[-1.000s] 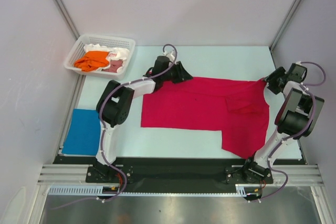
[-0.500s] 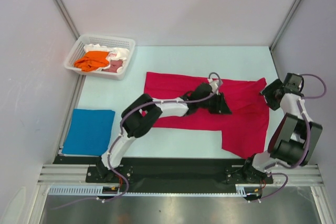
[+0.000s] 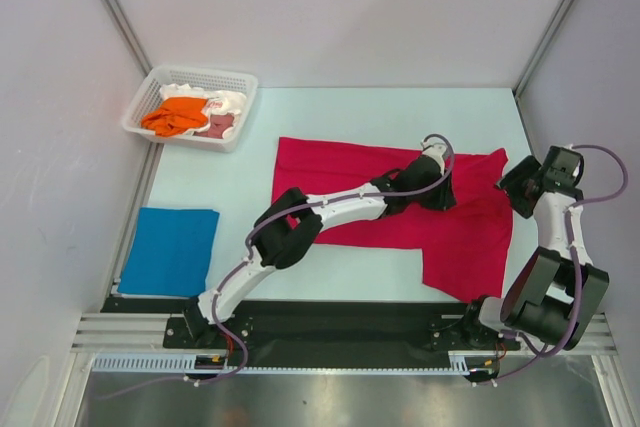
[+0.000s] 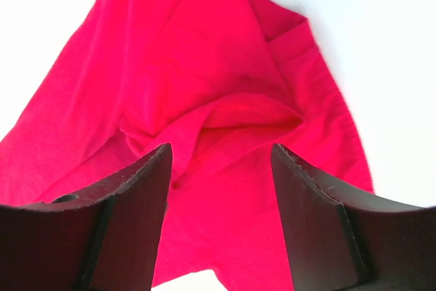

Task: Fold and stack the t-shirts
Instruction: Fold the tshirt

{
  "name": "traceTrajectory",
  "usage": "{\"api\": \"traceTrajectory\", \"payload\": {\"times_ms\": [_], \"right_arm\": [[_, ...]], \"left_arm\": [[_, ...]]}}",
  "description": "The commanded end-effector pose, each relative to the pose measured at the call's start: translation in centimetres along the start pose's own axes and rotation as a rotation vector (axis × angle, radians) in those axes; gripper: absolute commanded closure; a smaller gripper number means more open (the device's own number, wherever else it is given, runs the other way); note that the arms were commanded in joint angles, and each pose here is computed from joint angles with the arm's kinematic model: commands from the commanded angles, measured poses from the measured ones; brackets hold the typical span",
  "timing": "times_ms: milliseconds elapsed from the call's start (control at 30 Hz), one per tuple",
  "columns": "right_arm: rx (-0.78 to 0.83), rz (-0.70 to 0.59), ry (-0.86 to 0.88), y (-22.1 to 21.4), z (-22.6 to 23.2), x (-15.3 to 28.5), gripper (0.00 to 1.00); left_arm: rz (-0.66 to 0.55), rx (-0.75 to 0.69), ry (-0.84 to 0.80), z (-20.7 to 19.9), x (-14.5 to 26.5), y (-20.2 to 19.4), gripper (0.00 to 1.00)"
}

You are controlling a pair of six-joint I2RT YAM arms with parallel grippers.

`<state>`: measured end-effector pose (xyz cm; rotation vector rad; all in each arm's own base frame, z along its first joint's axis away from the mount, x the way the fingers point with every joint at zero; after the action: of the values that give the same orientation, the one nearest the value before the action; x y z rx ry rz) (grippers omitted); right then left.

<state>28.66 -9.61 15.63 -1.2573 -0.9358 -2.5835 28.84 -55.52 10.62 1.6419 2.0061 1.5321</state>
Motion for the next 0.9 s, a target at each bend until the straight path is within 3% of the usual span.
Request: {"api": "traceTrajectory", "payload": {"times_ms": [0,300,733,833,867], "right_arm": [[0.014,-0.013,0.009,0.2,-0.3,0.8,0.34],[-0.009,-0.032,0.030,1.0,-0.4,1.2,0.34],[-0.009,-0.036,0.035,0.7,-0.4,1.8,0.34],[-0.009,-0.037,0.029,0.6,-0.6,1.8,0.34],[-0.008,-0.040,0.019,0.6,-0.8,1.7,0.34]], "left_arm": [[0.029,-0.035,0.081,1.5,-1.1,-0.4,0.58],[0.057,-0.080,0.165,2.4,-1.2,-1.3,0.56],[0.124,-0.063,0.154,2.5,-1.3,-2.9,0.55],[0.135,-0.066,0.154,2.7,-1.5,-3.2,0.58],[0.136,-0.066,0.152,2.7,-1.5,-3.2,0.63]]}}
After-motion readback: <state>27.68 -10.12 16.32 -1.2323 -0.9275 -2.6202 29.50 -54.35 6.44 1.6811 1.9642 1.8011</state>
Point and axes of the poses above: each gripper's point midway between its finger pads, its own x axis back along the fingers, its own z axis along the line the jaws close on, y = z × x, the point moved 5 cm from there along x, back along the fingers, and after that the axes turned 7 degrees about -x, right-handed, at the moved point
